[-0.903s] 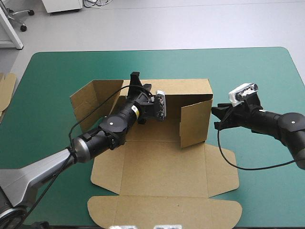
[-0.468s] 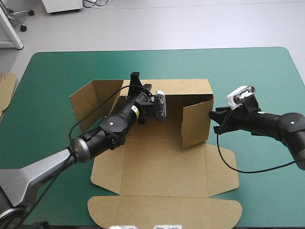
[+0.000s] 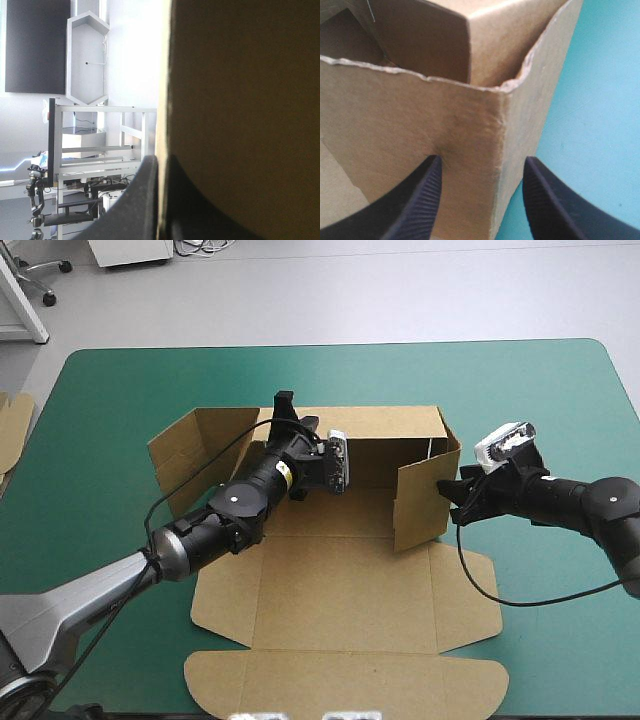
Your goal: Fold the box
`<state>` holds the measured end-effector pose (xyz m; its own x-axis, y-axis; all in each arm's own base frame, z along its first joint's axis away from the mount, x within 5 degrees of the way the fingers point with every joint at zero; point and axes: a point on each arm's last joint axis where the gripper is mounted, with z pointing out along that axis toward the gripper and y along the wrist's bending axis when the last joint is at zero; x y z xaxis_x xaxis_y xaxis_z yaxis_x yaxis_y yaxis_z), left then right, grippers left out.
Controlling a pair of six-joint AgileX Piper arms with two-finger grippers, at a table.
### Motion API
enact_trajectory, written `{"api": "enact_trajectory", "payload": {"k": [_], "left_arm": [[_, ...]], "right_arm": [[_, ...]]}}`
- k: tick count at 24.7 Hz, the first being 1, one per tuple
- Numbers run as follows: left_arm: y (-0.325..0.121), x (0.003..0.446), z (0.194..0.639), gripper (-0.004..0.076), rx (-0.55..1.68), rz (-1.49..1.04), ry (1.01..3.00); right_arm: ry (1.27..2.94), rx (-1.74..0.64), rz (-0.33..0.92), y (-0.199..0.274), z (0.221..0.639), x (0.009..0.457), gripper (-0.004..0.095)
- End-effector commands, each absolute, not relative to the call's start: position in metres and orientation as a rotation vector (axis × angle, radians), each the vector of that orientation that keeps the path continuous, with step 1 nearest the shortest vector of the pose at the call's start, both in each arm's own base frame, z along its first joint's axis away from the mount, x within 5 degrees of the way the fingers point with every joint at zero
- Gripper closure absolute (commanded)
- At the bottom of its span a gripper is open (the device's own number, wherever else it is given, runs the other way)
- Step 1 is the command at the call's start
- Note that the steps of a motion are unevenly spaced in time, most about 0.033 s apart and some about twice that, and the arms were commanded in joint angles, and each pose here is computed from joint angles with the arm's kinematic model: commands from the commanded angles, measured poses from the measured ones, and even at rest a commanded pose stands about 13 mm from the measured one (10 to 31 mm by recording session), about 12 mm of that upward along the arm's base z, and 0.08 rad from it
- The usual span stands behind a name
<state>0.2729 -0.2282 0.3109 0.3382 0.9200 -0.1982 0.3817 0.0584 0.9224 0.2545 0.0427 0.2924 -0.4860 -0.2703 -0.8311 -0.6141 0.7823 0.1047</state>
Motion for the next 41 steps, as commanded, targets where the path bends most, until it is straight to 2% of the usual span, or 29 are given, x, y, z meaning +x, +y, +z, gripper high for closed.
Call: {"api": "enact_trajectory", "payload": {"k": [1,5,14,19,37,41], "left_arm": [[-0.225,0.268,0.336,0.0738,1.451,0.622,1.197],[-0.225,0.268,0.336,0.0738,1.454,0.625,1.195],[-0.229,0.265,0.336,0.0738,1.466,0.612,1.174],[-0.236,0.264,0.328,0.0738,1.486,0.621,1.181],[-0.237,0.264,0.329,0.0738,1.49,0.606,1.172],[-0.239,0.263,0.329,0.0738,1.503,0.585,1.154]], "right_arm": [[2.019,-0.606,0.424,0.039,0.31,0.257,0.0294],[2.007,-0.599,0.383,0.037,0.31,0.259,0.0243],[1.98,-0.608,0.397,0.053,0.312,0.26,0.0247],[1.982,-0.593,0.466,0.065,0.308,0.264,0.0247],[1.999,-0.523,0.442,0.082,0.303,0.283,0.0253],[1.995,-0.517,0.443,0.082,0.305,0.284,0.0339]]}}
